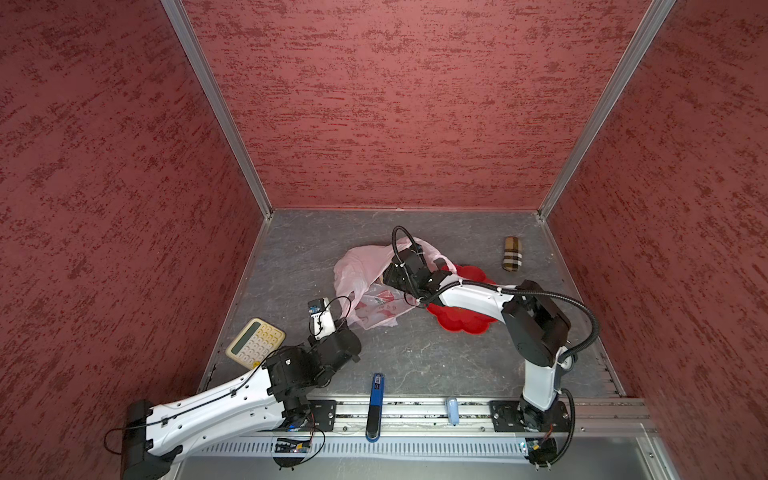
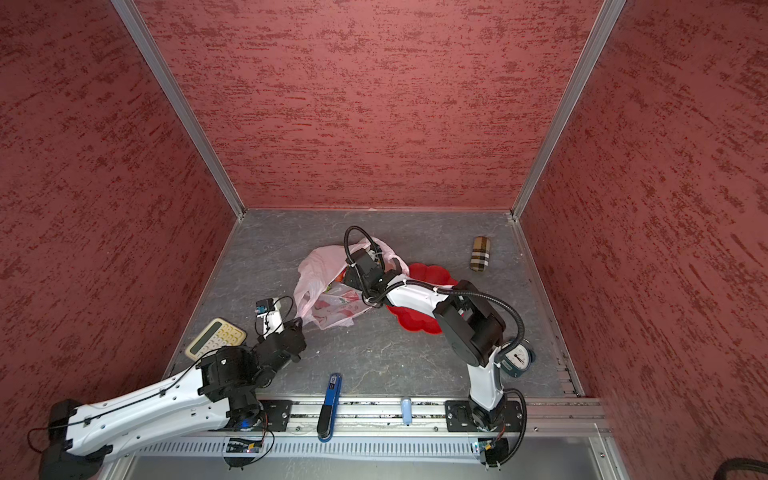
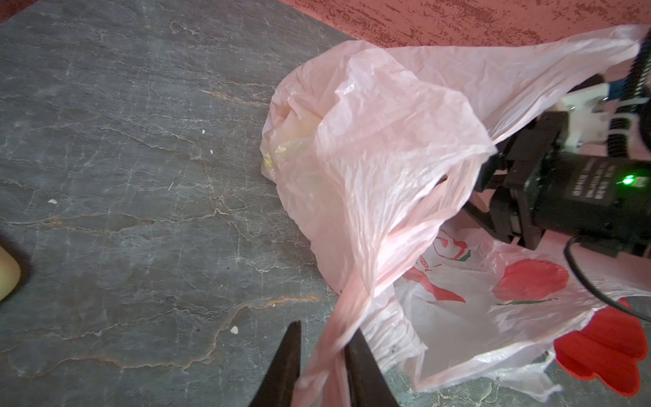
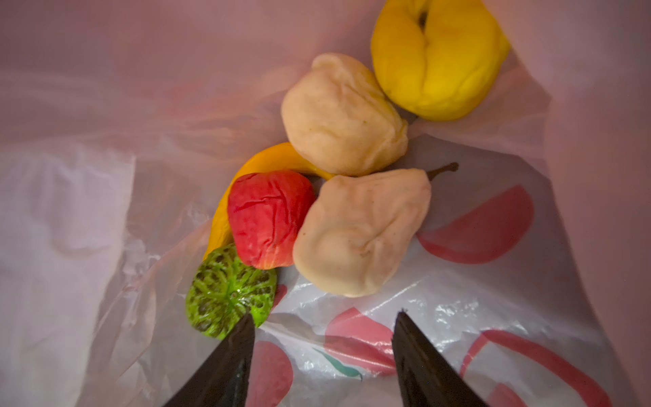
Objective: Take fruits out of the plastic bag
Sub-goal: Pick up the fruit from the plastic bag.
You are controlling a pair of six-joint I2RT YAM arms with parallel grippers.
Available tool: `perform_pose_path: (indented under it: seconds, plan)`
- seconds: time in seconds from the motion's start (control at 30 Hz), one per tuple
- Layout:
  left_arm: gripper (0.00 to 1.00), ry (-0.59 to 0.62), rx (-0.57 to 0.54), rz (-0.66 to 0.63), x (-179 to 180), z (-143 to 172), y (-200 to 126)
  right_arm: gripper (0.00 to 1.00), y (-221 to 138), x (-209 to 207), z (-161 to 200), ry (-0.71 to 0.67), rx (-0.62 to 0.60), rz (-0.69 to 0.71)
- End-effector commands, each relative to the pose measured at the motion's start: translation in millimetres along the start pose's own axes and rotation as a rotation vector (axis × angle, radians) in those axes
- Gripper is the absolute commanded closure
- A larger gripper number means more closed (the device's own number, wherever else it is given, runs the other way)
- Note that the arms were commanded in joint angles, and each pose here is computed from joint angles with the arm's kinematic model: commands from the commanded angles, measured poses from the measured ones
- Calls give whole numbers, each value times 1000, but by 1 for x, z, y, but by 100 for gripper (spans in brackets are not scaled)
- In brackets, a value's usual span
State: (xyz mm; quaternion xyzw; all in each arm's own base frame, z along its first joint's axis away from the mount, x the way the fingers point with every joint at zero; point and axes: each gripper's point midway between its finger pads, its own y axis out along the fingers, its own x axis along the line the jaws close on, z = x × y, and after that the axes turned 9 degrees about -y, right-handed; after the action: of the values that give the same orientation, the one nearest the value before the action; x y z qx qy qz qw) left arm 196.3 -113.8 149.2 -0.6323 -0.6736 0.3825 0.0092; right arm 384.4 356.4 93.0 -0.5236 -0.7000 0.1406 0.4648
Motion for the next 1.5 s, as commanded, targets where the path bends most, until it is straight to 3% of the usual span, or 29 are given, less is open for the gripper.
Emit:
perform_pose_path:
  seconds: [0.0, 0.2, 0.4, 1.47]
  plan:
    - [77, 5, 1, 42, -7, 1, 0, 35, 3, -2, -14, 94, -61, 27]
    - [77, 16, 3, 70, -13, 2, 0, 27, 5, -4, -17, 140, -88, 25]
    - [77, 19, 15, 90, -13, 6, -2, 26, 15, -2, -19, 181, -88, 0]
    - [77, 28, 27, 122, -10, 10, -4, 35, 62, -10, -16, 223, -19, 39]
